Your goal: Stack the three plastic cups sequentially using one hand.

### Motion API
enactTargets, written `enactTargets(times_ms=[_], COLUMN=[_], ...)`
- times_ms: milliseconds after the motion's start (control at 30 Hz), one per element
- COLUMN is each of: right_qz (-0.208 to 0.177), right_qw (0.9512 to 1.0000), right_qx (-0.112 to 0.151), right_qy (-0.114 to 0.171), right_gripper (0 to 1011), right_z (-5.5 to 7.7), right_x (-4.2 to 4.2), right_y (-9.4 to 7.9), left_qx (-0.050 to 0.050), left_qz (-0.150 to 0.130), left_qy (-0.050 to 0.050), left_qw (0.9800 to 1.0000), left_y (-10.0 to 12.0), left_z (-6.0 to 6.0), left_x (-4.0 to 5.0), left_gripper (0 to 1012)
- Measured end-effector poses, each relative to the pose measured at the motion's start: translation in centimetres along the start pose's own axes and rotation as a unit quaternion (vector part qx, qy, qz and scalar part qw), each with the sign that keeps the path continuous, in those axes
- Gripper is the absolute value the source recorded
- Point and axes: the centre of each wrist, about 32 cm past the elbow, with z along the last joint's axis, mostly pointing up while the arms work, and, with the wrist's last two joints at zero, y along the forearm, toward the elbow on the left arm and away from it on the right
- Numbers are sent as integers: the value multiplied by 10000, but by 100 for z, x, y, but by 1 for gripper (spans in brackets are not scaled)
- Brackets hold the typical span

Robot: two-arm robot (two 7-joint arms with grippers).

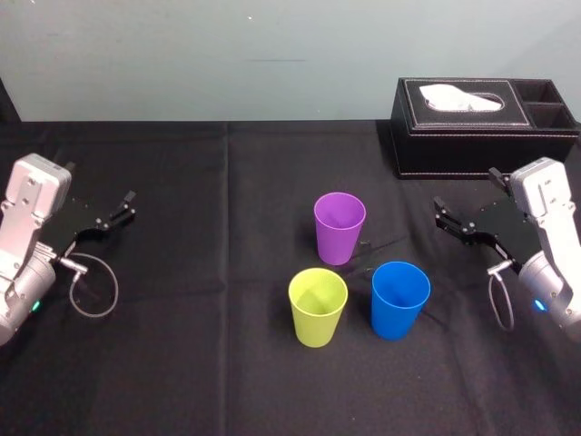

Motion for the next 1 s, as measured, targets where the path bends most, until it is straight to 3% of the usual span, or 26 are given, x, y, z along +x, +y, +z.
enactTargets(times_ms=[267, 500, 733, 1000], right_qz=[43, 79, 159, 529], right_qw=[10000, 9999, 9998, 9984], right_qx=[39, 82, -97, -215], right_qy=[61, 55, 67, -38], right_gripper=[1000, 1000, 1000, 1000], right_z=[12, 118, 226, 318], right_x=[22, 76, 181, 300], right_y=[-72, -190, -364, -620], left_qx=[0, 0, 0, 0], left_qz=[0, 0, 0, -1], left_qy=[0, 0, 0, 0], left_qw=[10000, 10000, 10000, 10000], left_y=[0, 0, 0, 0], left_z=[0, 0, 0, 0], left_x=[0, 0, 0, 0], left_gripper=[1011, 1011, 1011, 1011])
